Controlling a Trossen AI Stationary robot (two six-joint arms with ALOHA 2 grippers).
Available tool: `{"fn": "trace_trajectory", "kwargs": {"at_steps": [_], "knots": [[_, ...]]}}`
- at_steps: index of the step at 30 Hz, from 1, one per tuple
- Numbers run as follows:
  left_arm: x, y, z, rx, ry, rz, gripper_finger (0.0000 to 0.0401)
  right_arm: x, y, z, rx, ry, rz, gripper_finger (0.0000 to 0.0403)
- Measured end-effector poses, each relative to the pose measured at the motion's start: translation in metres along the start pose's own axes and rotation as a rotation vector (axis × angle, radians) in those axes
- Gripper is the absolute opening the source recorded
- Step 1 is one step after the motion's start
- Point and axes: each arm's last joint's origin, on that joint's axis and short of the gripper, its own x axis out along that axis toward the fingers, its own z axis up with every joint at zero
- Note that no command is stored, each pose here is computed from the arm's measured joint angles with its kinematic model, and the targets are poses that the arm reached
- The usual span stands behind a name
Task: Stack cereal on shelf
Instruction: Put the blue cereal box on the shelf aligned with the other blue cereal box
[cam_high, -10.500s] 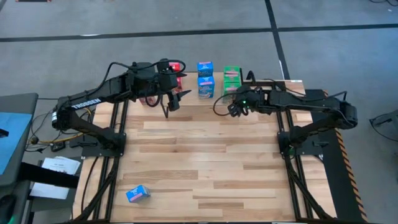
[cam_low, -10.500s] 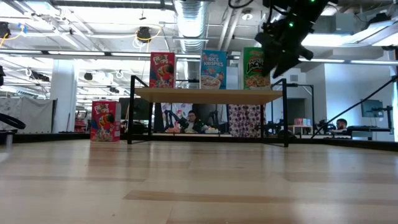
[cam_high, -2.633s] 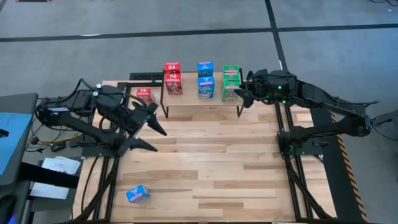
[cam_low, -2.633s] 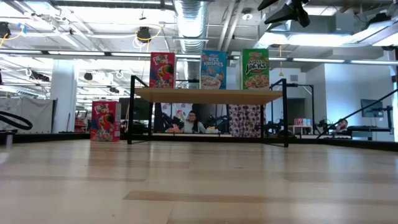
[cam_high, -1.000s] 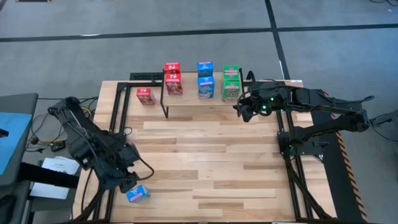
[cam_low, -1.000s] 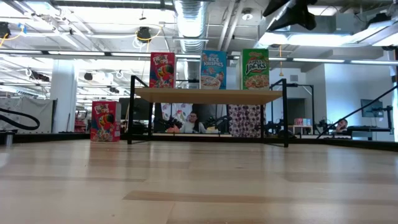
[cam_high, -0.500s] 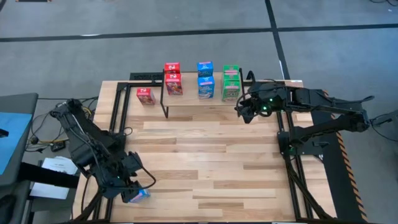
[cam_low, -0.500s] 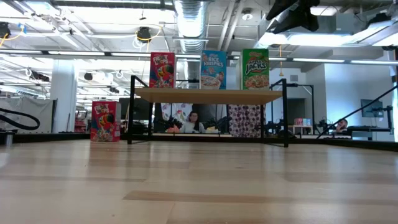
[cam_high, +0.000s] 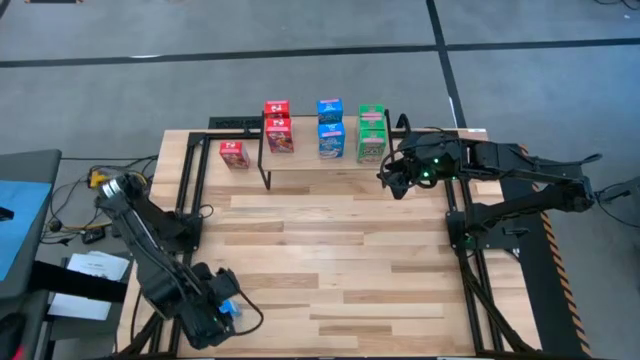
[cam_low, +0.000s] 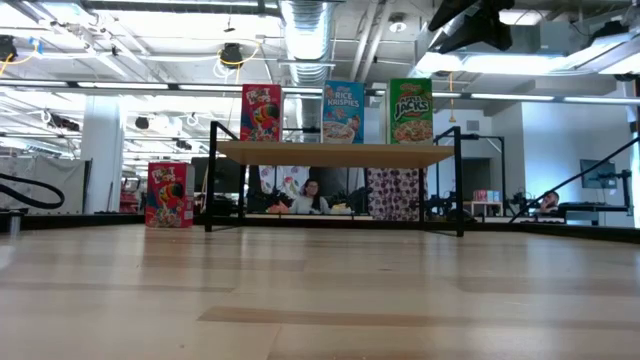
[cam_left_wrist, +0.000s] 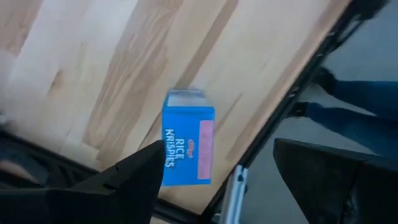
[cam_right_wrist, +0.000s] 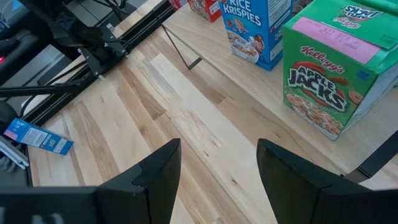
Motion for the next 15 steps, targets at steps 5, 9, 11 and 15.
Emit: {"fn": "trace_trajectory", "kwargs": {"at_steps": [5, 9, 11, 15], "knots": [[0.010, -0.002, -0.001, -0.030, 0.015, 0.052, 0.0286, 0.000, 0.000, 0.000, 0.000, 0.000, 0.001, 0.0235], [0.013, -0.002, -0.002, -0.037, 0.021, 0.071, 0.0286, 0.000, 0.000, 0.000, 0.000, 0.001, 0.001, 0.0235], [0.014, -0.002, -0.003, -0.034, 0.026, 0.079, 0.0286, 0.000, 0.000, 0.000, 0.000, 0.001, 0.001, 0.0235], [0.019, -0.002, -0.005, -0.033, 0.032, 0.085, 0.0286, 0.000, 0.000, 0.000, 0.000, 0.001, 0.002, 0.0235]]}}
